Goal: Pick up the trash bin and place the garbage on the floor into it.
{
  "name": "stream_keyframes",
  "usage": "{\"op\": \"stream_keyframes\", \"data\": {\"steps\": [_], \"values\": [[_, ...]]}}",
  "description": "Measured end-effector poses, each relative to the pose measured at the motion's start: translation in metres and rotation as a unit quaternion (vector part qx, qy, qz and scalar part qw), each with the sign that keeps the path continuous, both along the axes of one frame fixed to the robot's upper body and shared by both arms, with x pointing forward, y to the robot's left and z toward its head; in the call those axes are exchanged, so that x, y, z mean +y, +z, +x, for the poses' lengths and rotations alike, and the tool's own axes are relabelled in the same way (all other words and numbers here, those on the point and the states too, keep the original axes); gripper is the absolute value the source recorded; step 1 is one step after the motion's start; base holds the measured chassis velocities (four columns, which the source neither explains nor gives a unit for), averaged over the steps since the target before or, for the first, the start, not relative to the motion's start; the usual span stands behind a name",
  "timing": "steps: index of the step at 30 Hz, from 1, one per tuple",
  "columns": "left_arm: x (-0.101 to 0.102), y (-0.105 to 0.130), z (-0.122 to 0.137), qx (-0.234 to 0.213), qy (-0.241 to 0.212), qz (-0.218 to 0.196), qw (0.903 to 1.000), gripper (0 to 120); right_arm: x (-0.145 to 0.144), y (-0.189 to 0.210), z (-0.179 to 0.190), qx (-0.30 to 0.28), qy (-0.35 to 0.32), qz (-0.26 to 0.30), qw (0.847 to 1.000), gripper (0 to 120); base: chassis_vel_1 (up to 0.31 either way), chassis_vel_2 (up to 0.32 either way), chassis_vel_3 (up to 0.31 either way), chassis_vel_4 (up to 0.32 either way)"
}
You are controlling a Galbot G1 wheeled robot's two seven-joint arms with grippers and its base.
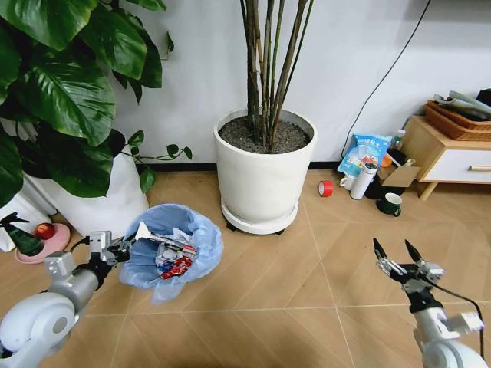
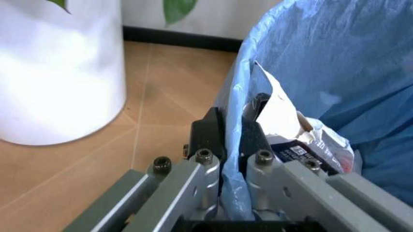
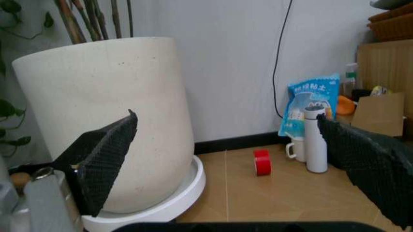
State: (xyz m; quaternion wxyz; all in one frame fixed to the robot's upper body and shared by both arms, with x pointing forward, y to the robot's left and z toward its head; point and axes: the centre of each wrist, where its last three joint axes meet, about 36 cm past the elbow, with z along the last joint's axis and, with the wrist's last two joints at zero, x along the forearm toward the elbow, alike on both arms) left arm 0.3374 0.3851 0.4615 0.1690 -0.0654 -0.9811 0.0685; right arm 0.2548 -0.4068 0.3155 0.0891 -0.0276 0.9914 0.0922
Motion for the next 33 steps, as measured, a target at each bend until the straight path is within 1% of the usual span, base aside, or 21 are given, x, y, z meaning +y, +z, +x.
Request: {"op": "stream_keyframes", "data": {"steps": [2,5,7,11,17,22,33], "values": [[-0.003,-0.004,-0.007,-0.008,0.008,-0.006,0.9999,0,0.006,-0.006,-0.012,0.002,-0.007,-0.002,1.000,100,0.000,0.000,0.000,0.000],[-0.004,-0.009,-0.011,-0.016,0.013,-0.005,0.9998,0,0.008,-0.010,-0.022,0.001,-0.010,-0.007,1.000,100,0.000,0.000,0.000,0.000],[-0.005,-0.015,-0.016,-0.020,0.022,-0.012,0.9995,0,0.009,-0.014,-0.031,-0.001,-0.012,-0.010,1.000,100,0.000,0.000,0.000,0.000],[-0.005,-0.024,-0.023,-0.027,0.036,-0.015,0.9989,0,0.009,-0.017,-0.038,-0.005,-0.014,-0.013,1.000,100,0.000,0.000,0.000,0.000],[-0.005,-0.035,-0.030,-0.029,0.063,-0.031,0.9971,0,0.012,-0.020,-0.039,-0.013,-0.020,-0.011,1.000,100,0.000,0.000,0.000,0.000],[-0.002,-0.035,-0.030,-0.038,0.085,-0.049,0.9944,0,0.017,-0.022,-0.036,-0.018,-0.023,-0.019,0.999,100,0.000,0.000,0.000,0.000],[0.007,-0.038,-0.033,-0.039,0.102,-0.048,0.9929,0,0.019,-0.032,-0.036,-0.022,-0.032,-0.029,0.999,100,0.000,0.000,0.000,0.000]]}}
